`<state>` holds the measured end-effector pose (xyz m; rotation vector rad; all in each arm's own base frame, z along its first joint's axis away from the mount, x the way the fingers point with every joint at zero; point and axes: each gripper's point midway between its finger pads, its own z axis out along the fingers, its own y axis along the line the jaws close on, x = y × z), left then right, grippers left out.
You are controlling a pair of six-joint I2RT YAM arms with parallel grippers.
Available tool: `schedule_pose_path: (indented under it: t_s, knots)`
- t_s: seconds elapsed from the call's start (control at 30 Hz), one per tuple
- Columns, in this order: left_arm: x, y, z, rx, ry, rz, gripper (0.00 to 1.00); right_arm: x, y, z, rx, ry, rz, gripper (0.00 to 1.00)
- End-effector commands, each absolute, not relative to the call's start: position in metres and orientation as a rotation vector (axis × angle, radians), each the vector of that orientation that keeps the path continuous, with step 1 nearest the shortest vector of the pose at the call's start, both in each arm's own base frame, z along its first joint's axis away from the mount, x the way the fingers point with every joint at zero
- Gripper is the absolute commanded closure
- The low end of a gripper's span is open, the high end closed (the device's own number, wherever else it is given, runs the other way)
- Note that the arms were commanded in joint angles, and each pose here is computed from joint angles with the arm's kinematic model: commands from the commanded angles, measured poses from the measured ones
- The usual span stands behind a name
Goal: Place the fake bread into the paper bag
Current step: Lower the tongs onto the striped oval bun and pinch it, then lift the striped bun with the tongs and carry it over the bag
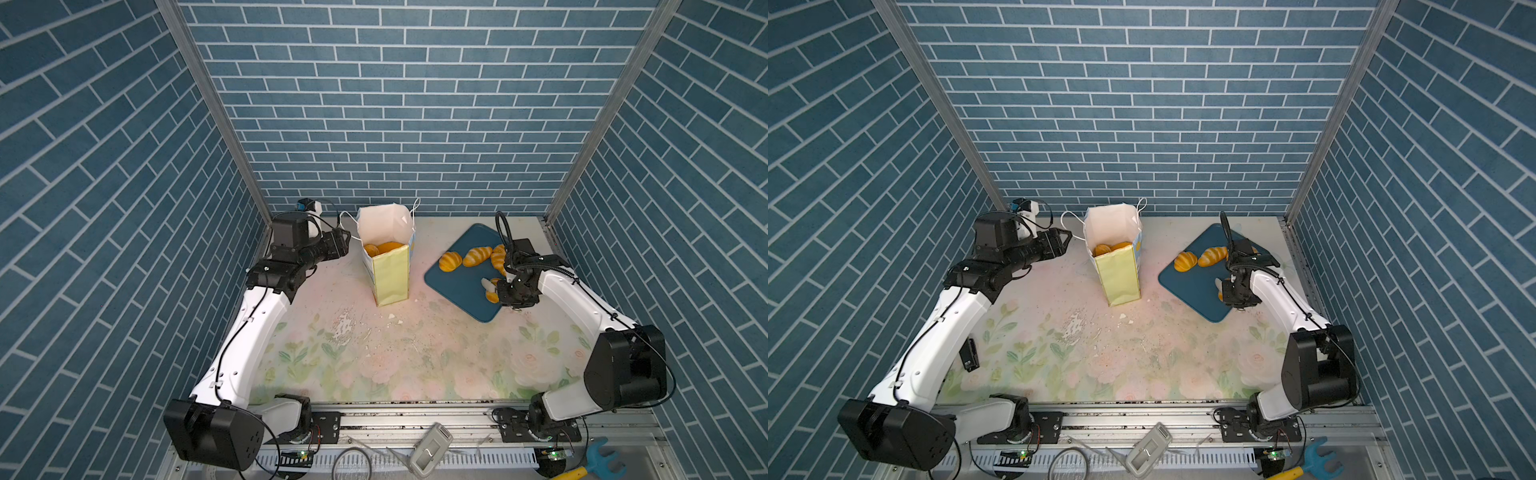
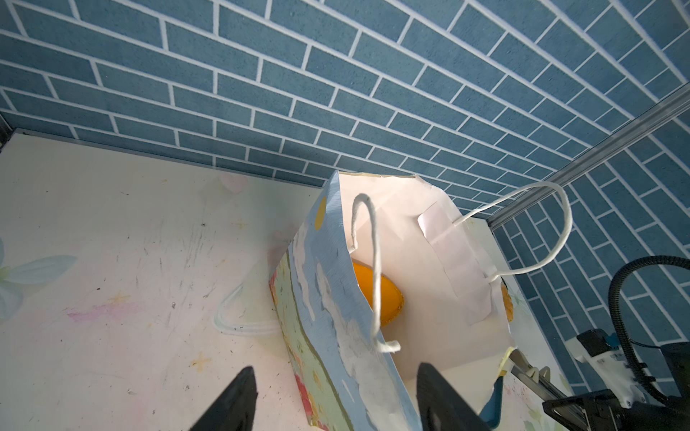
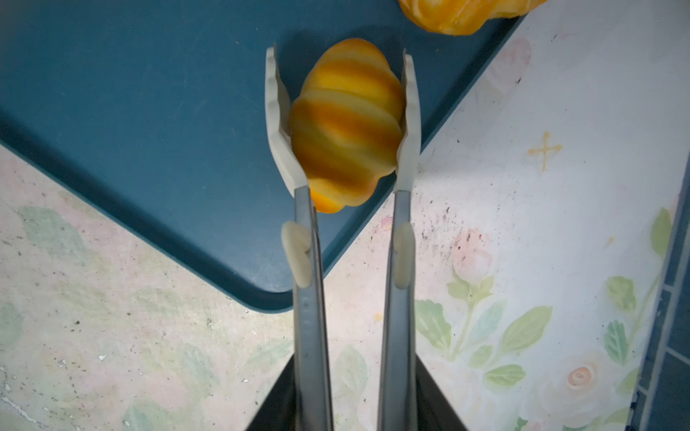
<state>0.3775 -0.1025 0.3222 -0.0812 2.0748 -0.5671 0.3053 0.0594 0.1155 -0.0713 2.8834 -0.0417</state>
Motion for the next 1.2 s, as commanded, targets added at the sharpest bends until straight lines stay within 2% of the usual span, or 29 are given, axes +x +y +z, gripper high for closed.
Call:
schedule_pose_path:
  t_s: [0.0,0.4,0.73,1.17]
  knots:
    - [0.382,-0.106,0.324,-0.075,2.068,-0.567,0.31,0.31,0.069,0.124,-0.113,2.854,0.03,0.61]
    - [0.389,-0.112,0.324,-0.071,2.065,-0.564,0.31,0.309,0.079,0.151,-0.155,2.79,0.097,0.65]
    - [0.388,-0.121,0.325,-0.056,2.061,-0.565,0.31,0.308,0.085,0.199,-0.179,2.64,0.164,0.68]
    - [0.389,-0.128,0.328,-0.041,2.056,-0.562,0.31,0.318,0.128,0.318,-0.349,2.219,0.42,0.7]
